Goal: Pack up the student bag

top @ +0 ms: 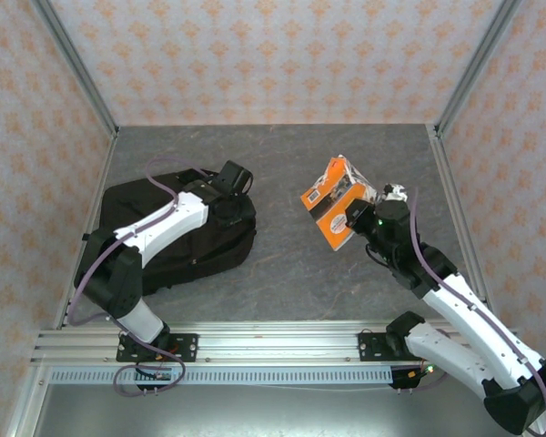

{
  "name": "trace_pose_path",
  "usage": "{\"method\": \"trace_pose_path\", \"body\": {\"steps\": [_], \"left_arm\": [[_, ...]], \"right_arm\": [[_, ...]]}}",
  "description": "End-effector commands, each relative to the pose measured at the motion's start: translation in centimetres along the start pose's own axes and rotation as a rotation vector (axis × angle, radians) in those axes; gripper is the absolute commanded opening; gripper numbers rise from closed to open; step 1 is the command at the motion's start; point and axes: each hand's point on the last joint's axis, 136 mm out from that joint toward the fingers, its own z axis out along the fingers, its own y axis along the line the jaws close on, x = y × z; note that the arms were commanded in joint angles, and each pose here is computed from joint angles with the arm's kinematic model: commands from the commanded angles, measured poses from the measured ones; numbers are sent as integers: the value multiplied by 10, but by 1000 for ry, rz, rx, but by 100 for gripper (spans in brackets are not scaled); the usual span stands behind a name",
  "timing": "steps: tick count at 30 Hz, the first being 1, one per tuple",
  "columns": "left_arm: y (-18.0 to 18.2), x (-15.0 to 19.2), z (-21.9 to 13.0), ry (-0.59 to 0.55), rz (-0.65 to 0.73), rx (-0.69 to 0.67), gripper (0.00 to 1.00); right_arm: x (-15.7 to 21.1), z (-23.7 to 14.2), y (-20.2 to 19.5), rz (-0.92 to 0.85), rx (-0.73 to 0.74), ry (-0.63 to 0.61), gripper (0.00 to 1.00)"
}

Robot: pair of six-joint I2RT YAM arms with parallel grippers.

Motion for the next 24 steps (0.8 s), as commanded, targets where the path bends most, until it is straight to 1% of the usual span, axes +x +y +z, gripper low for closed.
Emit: {"method": "trace_pose_path", "body": {"steps": [1,7,10,15,19,24], "left_arm": [[-2,-8,-23,-57,6,52,38],[3,-21,-58,-137,15,88,38],[9,-21,-60,-129,-7,111,37],[17,-11,-41,-68,7,65,36],[13,-5,-21,1,41,46,36],[5,-1,-5,58,72,44,37]], "right_arm": [[-13,-5,6,-15,-29,-58,0],[-7,0,7,-1,-47,-44,0],[-4,3,7,7,-50,-38,0],[-4,4,7,15,-54,-35,0],[-2,5,8,17,-61,-27,0],[0,4,6,10,-56,-22,0]]}}
